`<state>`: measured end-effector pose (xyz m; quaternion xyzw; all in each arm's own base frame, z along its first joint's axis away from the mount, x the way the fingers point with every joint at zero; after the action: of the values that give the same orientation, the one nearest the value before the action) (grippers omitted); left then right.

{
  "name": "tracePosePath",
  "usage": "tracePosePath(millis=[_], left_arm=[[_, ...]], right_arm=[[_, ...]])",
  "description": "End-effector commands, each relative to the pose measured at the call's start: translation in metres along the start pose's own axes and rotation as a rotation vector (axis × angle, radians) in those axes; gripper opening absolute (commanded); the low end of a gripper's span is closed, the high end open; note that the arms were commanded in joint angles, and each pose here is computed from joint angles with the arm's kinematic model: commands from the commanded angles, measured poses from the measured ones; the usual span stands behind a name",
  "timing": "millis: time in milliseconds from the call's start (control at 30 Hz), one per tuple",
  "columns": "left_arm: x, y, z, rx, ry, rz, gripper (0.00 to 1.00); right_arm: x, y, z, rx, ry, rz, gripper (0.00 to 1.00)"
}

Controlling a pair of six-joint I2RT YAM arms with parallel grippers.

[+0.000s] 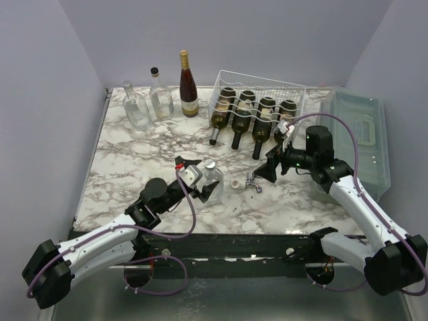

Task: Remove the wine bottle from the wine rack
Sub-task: Move the wine bottle to the center of the board.

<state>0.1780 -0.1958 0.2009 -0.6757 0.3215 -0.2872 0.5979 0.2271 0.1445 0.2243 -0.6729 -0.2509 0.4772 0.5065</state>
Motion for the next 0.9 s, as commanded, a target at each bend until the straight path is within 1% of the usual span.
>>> tracePosePath(millis=[0, 167, 333, 633, 667, 700, 733, 800, 867], left_arm=[[0.008, -0.012, 0.001, -0.074, -0.034, -0.115, 0.94], [0.013, -0.008, 0.009, -0.110, -0.099, -0.135, 0.86], [0.021, -0.007, 0.010, -0.117, -0.107, -0.145, 0.79], [0.034, -0.004, 0.014, -0.097, -0.126, -0.132, 0.59], [0.034, -0.004, 0.014, -0.090, -0.126, -0.132, 0.54], [0.035, -0.005, 0.015, -0.083, -0.127, -0.137, 0.47], [0.035, -0.006, 0.014, -0.077, -0.125, -0.141, 0.37], [0.034, -0.009, 0.016, -0.059, -0.132, -0.154, 0.20], [0.033, -0.014, 0.018, -0.037, -0.146, -0.174, 0.08]], right_arm=[[-0.002, -0.003, 0.001, -0.025, -0.004, -0.025, 1.00], [-0.003, -0.003, 0.001, -0.032, 0.000, -0.026, 0.99], [-0.003, -0.001, 0.001, -0.029, -0.001, -0.020, 0.99], [-0.002, 0.001, 0.000, -0.033, 0.004, -0.010, 1.00], [-0.002, 0.001, 0.000, -0.033, 0.002, -0.009, 1.00], [-0.002, 0.001, 0.000, -0.033, 0.004, -0.009, 1.00], [-0.002, 0.001, 0.000, -0.033, 0.002, -0.008, 1.00], [-0.002, 0.002, 0.000, -0.032, 0.002, -0.006, 1.00], [-0.002, 0.002, 0.000, -0.032, 0.001, -0.004, 1.00]])
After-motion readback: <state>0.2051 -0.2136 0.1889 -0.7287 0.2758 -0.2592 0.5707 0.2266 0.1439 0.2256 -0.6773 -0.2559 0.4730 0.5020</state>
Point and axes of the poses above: each gripper's point midway between its finger pads, its own x axis out along the fingers, its own z axis along the line the jaws close on, y = z × x, the point moved 6 cm from there along -x, back along the fingers, and after that the axes turned 15 degrees about -x, right-handed, at the moved point
